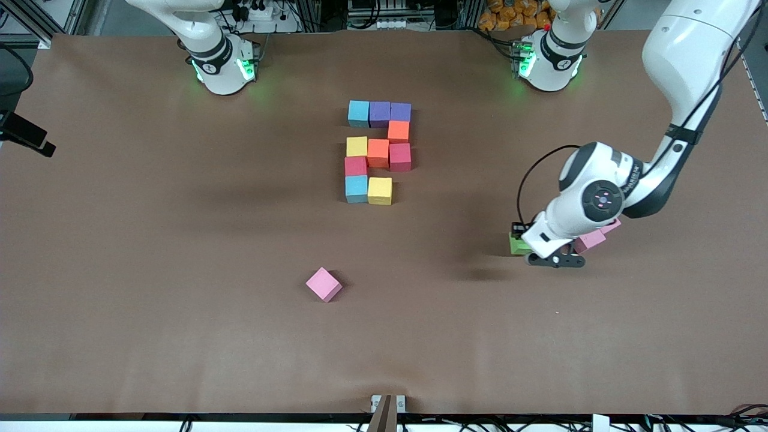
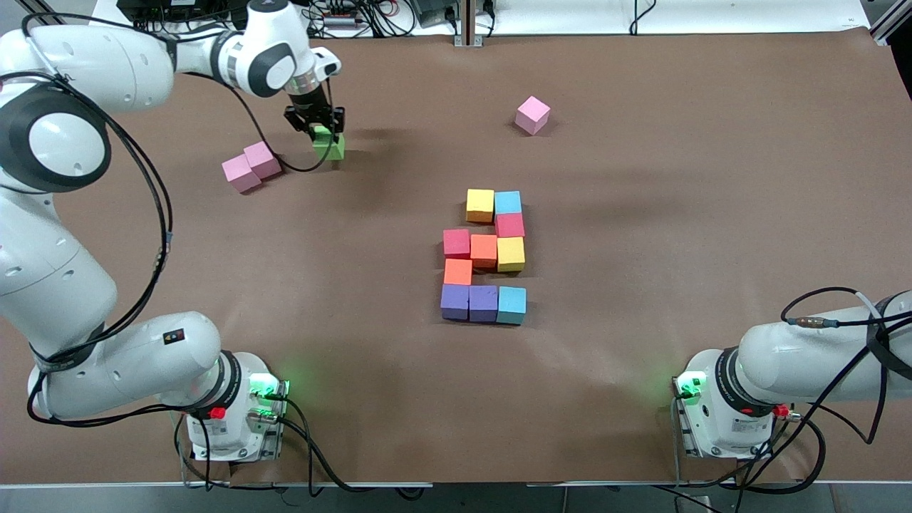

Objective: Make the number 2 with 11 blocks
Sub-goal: 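Lift the green block with the left gripper toward the figure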

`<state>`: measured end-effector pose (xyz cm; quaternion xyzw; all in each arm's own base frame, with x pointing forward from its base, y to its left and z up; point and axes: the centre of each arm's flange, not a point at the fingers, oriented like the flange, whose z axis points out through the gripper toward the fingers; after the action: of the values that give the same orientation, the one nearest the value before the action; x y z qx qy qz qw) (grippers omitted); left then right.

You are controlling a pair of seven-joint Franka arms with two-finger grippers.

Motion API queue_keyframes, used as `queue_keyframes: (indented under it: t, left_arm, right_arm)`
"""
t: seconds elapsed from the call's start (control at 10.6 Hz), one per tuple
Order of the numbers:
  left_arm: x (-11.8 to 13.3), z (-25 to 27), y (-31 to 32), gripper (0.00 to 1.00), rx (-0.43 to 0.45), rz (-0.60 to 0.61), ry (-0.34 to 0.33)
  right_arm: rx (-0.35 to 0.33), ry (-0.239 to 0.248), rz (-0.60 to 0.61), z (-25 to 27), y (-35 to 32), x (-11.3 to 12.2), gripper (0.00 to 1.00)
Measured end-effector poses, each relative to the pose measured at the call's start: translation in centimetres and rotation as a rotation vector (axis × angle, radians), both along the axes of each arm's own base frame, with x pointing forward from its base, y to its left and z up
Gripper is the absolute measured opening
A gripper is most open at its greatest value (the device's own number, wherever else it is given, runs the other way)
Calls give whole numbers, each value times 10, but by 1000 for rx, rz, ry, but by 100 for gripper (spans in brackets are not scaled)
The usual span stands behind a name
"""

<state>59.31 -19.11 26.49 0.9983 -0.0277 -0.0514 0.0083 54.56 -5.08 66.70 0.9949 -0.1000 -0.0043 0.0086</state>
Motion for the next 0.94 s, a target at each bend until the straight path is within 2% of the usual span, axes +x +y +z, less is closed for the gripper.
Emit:
queue_keyframes:
  t: [0.47,0.94]
  left_arm:
    - [-21,10,-63,52,-17,152,14]
    - [-40,23,-102,52,-55,340,63]
  right_arm:
    - [0,0,-8,0,-4,0,100]
    - [0,0,-9,0,-5,-1,100]
